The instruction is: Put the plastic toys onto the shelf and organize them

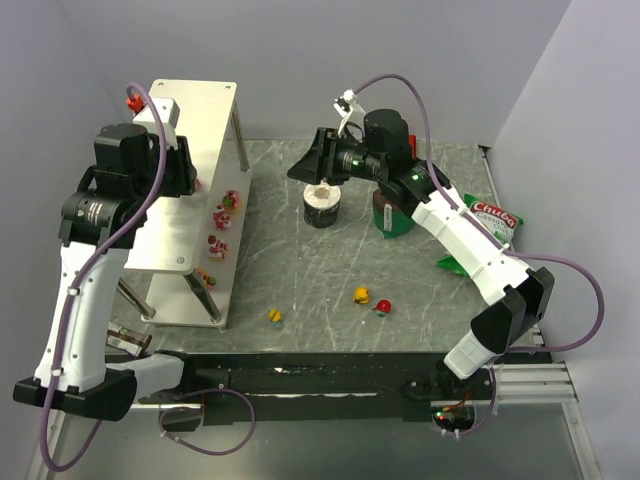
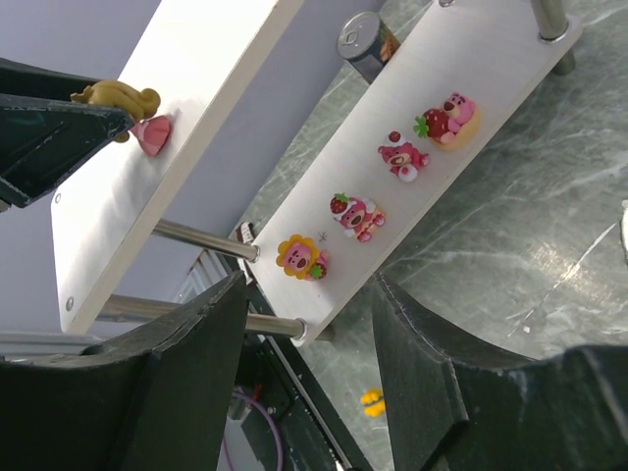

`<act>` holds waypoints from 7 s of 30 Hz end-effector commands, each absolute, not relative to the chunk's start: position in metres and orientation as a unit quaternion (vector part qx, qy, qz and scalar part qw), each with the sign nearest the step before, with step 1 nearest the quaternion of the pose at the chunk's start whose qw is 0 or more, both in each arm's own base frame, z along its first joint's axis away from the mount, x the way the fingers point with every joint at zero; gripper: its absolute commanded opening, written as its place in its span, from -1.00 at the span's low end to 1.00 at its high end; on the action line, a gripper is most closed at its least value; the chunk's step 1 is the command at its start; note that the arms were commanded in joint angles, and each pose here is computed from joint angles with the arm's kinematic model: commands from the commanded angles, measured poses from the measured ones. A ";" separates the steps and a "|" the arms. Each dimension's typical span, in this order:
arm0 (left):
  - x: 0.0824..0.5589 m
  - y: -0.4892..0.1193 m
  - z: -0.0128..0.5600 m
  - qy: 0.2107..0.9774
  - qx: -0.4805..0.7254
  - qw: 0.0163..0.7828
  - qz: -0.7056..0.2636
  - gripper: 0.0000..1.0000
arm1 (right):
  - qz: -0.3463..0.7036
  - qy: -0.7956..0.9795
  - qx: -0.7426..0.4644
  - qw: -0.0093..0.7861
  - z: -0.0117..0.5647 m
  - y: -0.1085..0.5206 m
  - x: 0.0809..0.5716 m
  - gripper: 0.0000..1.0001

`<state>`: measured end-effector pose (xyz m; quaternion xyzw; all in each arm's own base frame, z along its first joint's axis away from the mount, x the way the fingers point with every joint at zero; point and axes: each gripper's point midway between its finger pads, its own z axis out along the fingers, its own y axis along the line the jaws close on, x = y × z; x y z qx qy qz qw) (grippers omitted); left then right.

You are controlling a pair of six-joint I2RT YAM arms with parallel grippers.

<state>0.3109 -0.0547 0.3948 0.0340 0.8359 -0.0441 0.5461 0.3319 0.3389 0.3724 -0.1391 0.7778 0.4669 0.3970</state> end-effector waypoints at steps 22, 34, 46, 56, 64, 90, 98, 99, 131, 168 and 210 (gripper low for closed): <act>0.440 -0.047 0.438 0.791 -0.050 0.610 0.012 -0.31 | 0.455 0.768 -0.084 0.442 0.382 0.275 0.344 0.18; 0.463 -0.053 0.424 0.800 -0.048 0.598 0.010 -0.25 | 0.456 0.770 -0.072 0.440 0.376 0.265 0.350 0.18; 0.467 -0.054 0.416 0.803 -0.038 0.595 0.003 -0.01 | 0.459 0.770 -0.071 0.438 0.375 0.265 0.352 0.18; 0.466 -0.056 0.420 0.800 -0.028 0.599 -0.001 0.42 | 0.464 0.769 -0.066 0.434 0.374 0.266 0.353 0.18; 0.443 -0.052 0.453 0.779 -0.034 0.626 -0.011 0.82 | 0.460 0.773 -0.061 0.432 0.373 0.263 0.352 0.22; 0.247 -0.239 0.390 0.804 0.260 0.497 -0.198 0.94 | 0.399 0.821 0.009 0.408 0.336 0.213 0.348 0.32; 0.208 -0.290 0.301 0.863 0.263 0.403 -0.152 0.84 | 0.330 0.853 0.066 0.399 0.310 0.182 0.348 0.37; 0.203 -0.292 0.291 0.869 0.261 0.396 -0.140 0.82 | 0.322 0.854 0.076 0.402 0.308 0.177 0.350 0.38; 0.175 -0.219 0.080 0.938 0.078 0.335 0.046 0.27 | 0.300 0.875 0.100 0.366 0.271 0.166 0.357 0.41; 0.166 -0.228 0.035 0.953 0.070 0.293 0.038 -0.25 | 0.296 0.880 0.093 0.359 0.268 0.165 0.359 0.38; 0.301 -0.118 0.420 0.850 -0.081 0.520 -0.007 -0.98 | 0.321 0.868 0.092 0.367 0.271 0.171 0.369 0.37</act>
